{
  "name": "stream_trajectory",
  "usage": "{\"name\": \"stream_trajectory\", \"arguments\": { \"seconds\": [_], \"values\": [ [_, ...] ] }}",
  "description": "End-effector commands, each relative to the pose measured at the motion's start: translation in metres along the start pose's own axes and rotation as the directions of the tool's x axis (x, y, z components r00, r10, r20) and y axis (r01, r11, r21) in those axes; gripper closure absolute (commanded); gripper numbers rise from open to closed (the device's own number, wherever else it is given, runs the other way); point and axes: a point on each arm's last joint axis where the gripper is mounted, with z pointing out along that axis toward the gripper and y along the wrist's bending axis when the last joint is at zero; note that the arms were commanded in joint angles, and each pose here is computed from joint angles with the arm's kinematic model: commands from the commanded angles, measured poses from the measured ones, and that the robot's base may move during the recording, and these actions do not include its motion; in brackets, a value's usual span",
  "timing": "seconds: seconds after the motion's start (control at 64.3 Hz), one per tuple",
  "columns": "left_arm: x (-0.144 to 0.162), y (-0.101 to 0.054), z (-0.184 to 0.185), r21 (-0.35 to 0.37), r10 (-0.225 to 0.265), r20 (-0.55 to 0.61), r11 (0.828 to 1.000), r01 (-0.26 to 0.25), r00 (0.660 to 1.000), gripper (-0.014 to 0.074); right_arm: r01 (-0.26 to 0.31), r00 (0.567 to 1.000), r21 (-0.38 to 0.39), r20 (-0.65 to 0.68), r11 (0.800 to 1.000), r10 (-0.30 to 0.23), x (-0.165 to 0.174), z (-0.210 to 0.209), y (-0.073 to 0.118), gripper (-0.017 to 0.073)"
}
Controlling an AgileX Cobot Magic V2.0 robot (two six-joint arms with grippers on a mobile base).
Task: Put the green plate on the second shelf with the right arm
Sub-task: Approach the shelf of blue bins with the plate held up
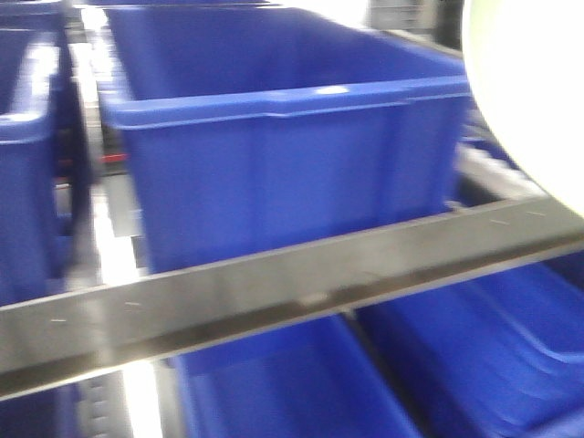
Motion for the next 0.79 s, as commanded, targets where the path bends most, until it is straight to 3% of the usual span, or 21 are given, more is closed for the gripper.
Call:
{"name": "stream_trajectory", "arguments": {
  "seconds": [0.0,0.777],
  "values": [
    [0.0054,0.0001,-0.0001,0.008,-0.007,0.058,1.000,0.007,0.998,0.0463,-0.012,0.991,0.008,0.130,1.000,0.011,-0.0196,-0.0016,-0.0007,0.0531],
    [0.0054,0.0001,-0.0001,0.008,-0.007,0.058,1.000,0.007,0.998,0.0463,-0.012,0.991,0.008,0.130,1.000,0.011,-0.0196,-0.0016,-0.0007,0.0531]
  ]
}}
